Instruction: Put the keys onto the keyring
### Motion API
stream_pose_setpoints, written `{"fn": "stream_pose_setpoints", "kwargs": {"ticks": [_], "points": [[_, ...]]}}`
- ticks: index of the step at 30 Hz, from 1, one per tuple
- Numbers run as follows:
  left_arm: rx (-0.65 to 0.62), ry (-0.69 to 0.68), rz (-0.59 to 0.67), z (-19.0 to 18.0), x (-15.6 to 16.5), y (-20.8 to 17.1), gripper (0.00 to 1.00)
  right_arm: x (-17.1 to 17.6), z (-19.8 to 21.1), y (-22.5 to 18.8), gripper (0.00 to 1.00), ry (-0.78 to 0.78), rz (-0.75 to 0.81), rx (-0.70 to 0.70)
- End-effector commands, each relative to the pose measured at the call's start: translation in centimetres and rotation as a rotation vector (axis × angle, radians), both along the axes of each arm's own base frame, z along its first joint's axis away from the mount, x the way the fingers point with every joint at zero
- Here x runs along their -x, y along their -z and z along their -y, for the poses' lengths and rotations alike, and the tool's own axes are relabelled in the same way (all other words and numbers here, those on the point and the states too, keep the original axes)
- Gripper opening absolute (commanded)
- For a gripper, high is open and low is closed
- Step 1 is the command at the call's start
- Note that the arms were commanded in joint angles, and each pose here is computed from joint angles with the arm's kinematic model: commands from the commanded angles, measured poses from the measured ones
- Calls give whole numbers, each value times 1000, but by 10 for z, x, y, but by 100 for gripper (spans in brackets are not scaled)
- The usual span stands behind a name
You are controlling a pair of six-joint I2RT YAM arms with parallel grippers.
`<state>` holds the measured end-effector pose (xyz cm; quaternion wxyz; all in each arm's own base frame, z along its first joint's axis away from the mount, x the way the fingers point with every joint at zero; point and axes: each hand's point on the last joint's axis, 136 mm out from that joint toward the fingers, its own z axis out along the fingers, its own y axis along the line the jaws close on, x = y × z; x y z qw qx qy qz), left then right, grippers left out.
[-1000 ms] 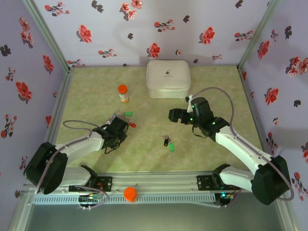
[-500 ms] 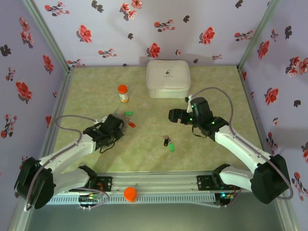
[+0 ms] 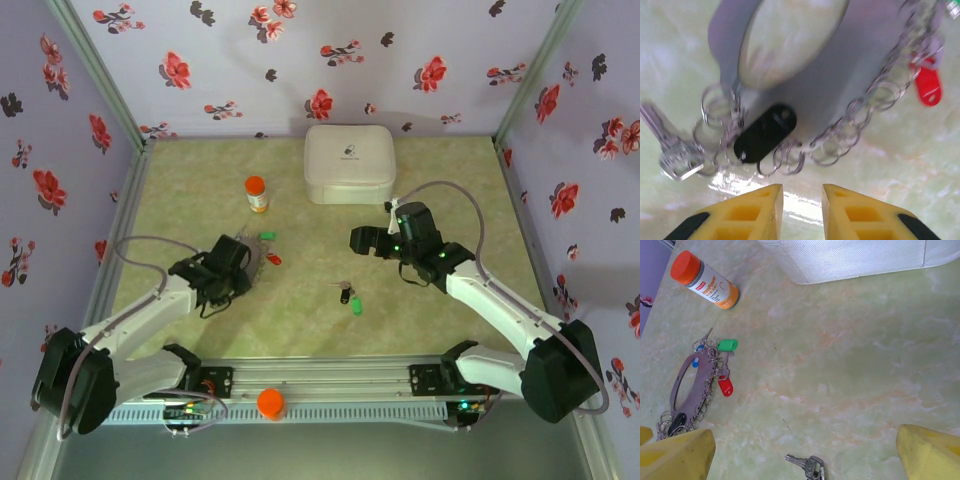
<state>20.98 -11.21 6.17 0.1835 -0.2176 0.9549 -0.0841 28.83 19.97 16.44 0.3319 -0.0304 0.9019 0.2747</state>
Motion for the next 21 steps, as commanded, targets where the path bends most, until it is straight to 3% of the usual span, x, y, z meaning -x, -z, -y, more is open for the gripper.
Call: {"fn": "stream_pose_setpoints", "kwargs": {"ticks": [1, 6, 21], "points": [[116, -96, -3, 17, 5, 11, 25, -1, -4, -7, 94, -7, 18, -14], [69, -115, 16, 8, -4, 21, 25, 0, -3, -6, 94, -9, 18, -9], [114, -146, 7, -1, -13, 32, 23, 3, -1, -6, 94, -7, 20, -1]]}}
